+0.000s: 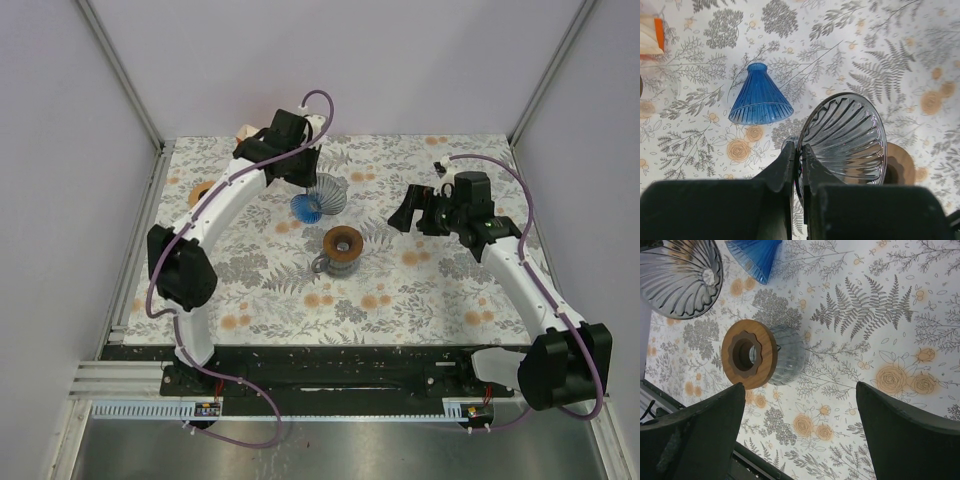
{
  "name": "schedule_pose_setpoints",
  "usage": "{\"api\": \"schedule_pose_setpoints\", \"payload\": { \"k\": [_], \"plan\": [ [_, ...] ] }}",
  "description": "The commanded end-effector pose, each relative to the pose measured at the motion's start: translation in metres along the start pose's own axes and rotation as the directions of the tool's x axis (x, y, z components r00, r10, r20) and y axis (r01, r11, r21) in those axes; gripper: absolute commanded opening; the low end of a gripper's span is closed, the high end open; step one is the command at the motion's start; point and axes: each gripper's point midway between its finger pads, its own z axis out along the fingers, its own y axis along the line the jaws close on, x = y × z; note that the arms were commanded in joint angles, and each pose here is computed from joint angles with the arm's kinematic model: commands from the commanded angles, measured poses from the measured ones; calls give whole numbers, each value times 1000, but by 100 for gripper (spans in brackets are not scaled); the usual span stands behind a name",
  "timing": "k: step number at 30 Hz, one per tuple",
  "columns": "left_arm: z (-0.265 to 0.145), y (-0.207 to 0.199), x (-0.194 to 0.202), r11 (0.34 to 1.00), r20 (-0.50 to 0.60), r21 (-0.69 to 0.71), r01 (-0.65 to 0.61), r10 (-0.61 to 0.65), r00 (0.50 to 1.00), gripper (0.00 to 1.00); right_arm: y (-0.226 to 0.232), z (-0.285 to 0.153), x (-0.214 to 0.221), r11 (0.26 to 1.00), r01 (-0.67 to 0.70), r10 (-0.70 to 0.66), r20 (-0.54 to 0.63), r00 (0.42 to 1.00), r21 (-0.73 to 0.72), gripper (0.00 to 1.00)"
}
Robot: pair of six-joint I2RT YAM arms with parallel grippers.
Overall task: Place the coffee filter in the dripper
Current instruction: Pick up the coffee dripper from the center of the board, then place the coffee dripper in the dripper holder.
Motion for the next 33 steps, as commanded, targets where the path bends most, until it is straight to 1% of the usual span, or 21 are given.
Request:
{"api": "schedule_pose_setpoints", "payload": {
  "k": [1, 4, 8, 10, 13, 15, 17, 20, 22, 24, 26, 28, 30, 31, 33],
  "plan": [
    [-65, -35, -43, 993, 186, 100, -64, 45, 982, 0, 25, -9, -28, 997, 25, -20, 64, 998, -71, 99],
    [-80, -40, -47, 991, 200, 122, -62, 37, 979, 0, 38, -14, -39, 994, 35, -26, 89, 996, -106, 99],
    [-98, -57, -44, 977, 194, 208, -45, 4, 981, 0, 73, -26, -57, 982, 97, -74, 141, 987, -162, 99],
    [-103, -68, -37, 962, 173, 271, -29, -19, 985, 0, 93, -31, -65, 971, 125, -92, 164, 982, -206, 96],
    [-108, -79, -28, 942, 136, 335, 15, -65, 989, 0, 112, -31, -76, 958, 127, -84, 174, 981, -258, 87],
    [-112, -86, -24, 927, 115, 373, 40, -89, 989, 0, 121, -24, -77, 956, 119, -79, 158, 984, -268, 82],
    [-115, -93, -19, 909, 95, 413, 62, -111, 989, 0, 131, -15, -71, 951, 121, -86, 132, 988, -286, 79],
    [-113, -104, -9, 875, 53, 474, 93, -134, 989, 0, 145, -5, -52, 945, 132, -119, 64, 991, -300, 74],
    [-111, -110, -2, 853, 24, 509, 110, -142, 990, 0, 140, 2, -39, 956, 115, -115, 16, 993, -271, 72],
    [-111, -115, 1, 836, 18, 538, 109, -141, 990, 0, 130, 7, -27, 967, 102, -111, -23, 994, -233, 70],
    [-110, -117, 2, 821, 18, 561, 109, -143, 990, 0, 126, 9, -22, 972, 103, -114, -39, 993, -213, 63],
    [-108, -122, 3, 783, 2, 607, 134, -170, 985, 0, 125, 10, -20, 972, 105, -116, -41, 992, -210, 56],
    [-106, -126, 3, 746, -7, 648, 152, -194, 981, 0, 123, 13, -19, 975, 104, -115, -45, 992, -197, 45],
    [-103, -125, 4, 744, -7, 650, 155, -199, 980, 0, 121, 14, -19, 976, 106, -116, -44, 992, -189, 37],
    [-94, -121, 4, 763, 5, 628, 153, -200, 980, 0, 119, 18, -18, 978, 111, -121, -51, 991, -178, 24]
  ]
}}
